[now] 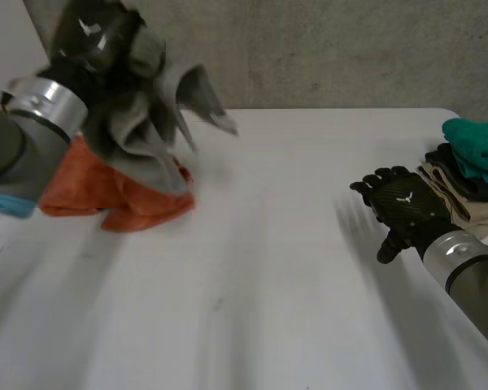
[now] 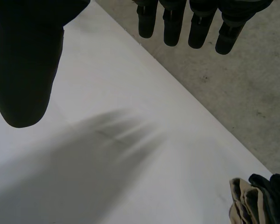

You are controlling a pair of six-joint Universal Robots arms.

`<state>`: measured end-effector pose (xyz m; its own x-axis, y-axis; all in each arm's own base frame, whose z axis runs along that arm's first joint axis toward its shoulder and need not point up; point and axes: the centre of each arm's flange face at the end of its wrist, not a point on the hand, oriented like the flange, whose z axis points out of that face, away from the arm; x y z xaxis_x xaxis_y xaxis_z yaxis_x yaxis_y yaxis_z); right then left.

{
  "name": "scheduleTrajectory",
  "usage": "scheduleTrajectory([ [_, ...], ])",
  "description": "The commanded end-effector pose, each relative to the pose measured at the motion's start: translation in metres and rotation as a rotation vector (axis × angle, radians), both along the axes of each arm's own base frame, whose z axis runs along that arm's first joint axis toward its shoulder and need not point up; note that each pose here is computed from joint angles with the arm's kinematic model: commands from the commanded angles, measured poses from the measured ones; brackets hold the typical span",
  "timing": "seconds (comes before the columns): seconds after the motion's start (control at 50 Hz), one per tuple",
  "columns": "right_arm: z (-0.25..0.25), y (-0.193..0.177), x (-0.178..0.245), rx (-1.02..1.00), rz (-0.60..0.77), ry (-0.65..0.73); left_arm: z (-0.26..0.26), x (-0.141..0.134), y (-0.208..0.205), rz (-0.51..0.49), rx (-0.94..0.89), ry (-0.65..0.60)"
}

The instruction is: Fold the laundry.

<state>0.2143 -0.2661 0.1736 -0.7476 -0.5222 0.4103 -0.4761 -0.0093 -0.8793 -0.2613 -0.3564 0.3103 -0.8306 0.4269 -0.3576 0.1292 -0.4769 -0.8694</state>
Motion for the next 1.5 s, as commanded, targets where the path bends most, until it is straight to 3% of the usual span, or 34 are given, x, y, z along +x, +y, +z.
scheduleTrajectory([
  [0.02,0.005,-0.004,-0.005,0.002,-0.018,-0.007,-0.050,0.026,-0.026,0.181,0.097,-0.160],
  [0.14,0.010,-0.010,-0.009,-0.011,-0.040,-0.013,-0.037,0.003,0.007,0.053,0.173,-0.084],
  [0.32,0.025,-0.019,-0.025,-0.027,-0.165,-0.063,0.006,-0.073,0.083,-0.205,0.131,0.088],
  [0.38,0.032,-0.022,-0.030,-0.042,-0.210,-0.086,-0.003,-0.088,0.103,-0.251,0.171,0.073],
  [0.5,0.043,-0.027,-0.040,-0.045,-0.261,-0.137,-0.073,-0.114,0.155,-0.348,0.381,-0.084],
  [0.62,0.047,-0.027,-0.038,-0.016,-0.235,-0.155,-0.130,-0.108,0.179,-0.340,0.502,-0.326],
  [0.7,0.050,-0.025,-0.035,0.009,-0.202,-0.160,-0.120,-0.094,0.177,-0.267,0.479,-0.395],
  [0.88,0.068,-0.009,-0.019,0.123,-0.067,-0.168,-0.069,-0.047,0.171,-0.070,0.475,-0.207],
  [1.06,0.065,0.037,0.011,0.460,0.075,-0.116,-0.103,-0.002,0.197,-0.034,0.741,-0.079],
  [1.2,0.038,0.067,0.021,0.613,0.127,0.018,-0.139,-0.005,0.212,-0.082,0.916,-0.100],
  [1.32,0.005,0.072,0.025,0.538,0.182,0.127,-0.161,-0.020,0.202,-0.084,0.956,-0.142],
  [1.5,-0.019,0.061,0.033,0.341,0.171,0.117,-0.179,-0.056,0.181,-0.104,0.876,-0.185],
])
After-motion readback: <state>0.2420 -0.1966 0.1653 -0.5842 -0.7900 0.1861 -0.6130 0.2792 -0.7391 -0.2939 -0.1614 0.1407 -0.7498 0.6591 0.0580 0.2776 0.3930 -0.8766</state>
